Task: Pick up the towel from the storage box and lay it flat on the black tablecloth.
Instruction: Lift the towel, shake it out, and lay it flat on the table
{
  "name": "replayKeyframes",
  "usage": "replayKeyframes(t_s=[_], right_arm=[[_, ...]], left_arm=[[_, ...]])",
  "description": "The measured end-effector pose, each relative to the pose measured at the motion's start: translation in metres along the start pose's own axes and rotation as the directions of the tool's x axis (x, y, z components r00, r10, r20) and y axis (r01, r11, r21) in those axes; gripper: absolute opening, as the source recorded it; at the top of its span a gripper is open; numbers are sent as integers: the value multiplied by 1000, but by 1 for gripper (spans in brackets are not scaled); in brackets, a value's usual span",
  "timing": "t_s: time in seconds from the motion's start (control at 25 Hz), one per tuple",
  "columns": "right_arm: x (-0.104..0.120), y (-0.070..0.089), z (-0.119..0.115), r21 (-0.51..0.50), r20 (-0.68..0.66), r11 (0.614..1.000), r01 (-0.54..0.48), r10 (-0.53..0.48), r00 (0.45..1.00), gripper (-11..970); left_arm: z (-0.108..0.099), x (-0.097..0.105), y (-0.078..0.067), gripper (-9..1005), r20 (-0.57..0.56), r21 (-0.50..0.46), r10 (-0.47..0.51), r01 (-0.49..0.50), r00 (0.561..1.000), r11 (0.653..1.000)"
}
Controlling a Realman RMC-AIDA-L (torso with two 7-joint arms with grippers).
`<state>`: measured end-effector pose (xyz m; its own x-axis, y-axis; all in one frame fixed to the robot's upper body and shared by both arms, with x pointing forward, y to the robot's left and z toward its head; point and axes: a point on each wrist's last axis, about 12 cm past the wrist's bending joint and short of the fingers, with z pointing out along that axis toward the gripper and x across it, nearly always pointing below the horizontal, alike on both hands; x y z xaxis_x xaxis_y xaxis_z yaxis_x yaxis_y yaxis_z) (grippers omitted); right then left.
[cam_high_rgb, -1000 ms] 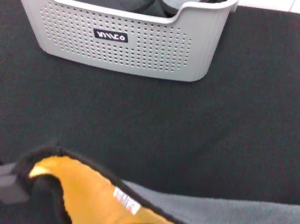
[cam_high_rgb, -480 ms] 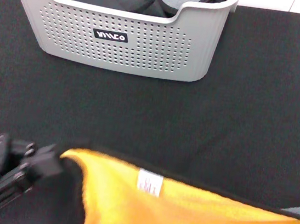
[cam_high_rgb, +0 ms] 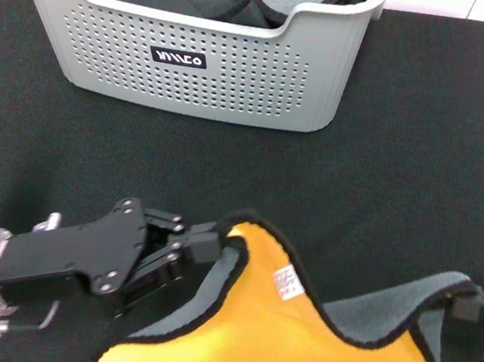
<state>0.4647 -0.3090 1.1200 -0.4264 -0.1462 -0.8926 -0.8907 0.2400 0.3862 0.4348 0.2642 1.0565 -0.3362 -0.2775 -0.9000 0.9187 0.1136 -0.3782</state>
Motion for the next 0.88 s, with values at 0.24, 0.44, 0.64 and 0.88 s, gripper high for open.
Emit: replayKeyframes(t_s=[0.24,0.44,0.64,0.88], right_arm=[[-2,-22,18,30,-25,1000,7,-6,1000,11],[-3,-42,35,73,-97,997,12,-5,995,11],[-10,-55,43,106,-127,994,28,-15,992,11],[-20,-64,42,141,-145,989,52,-32,989,12]], left_arm=[[13,10,11,4,-17,-91,39,-40,999,995],[23,25,24,4,-73,-219,57,-71,996,973],[21,24,37,5,-93,-319,78,-104,993,942],[11,14,48,5,-110,-387,144,-175,984,905]])
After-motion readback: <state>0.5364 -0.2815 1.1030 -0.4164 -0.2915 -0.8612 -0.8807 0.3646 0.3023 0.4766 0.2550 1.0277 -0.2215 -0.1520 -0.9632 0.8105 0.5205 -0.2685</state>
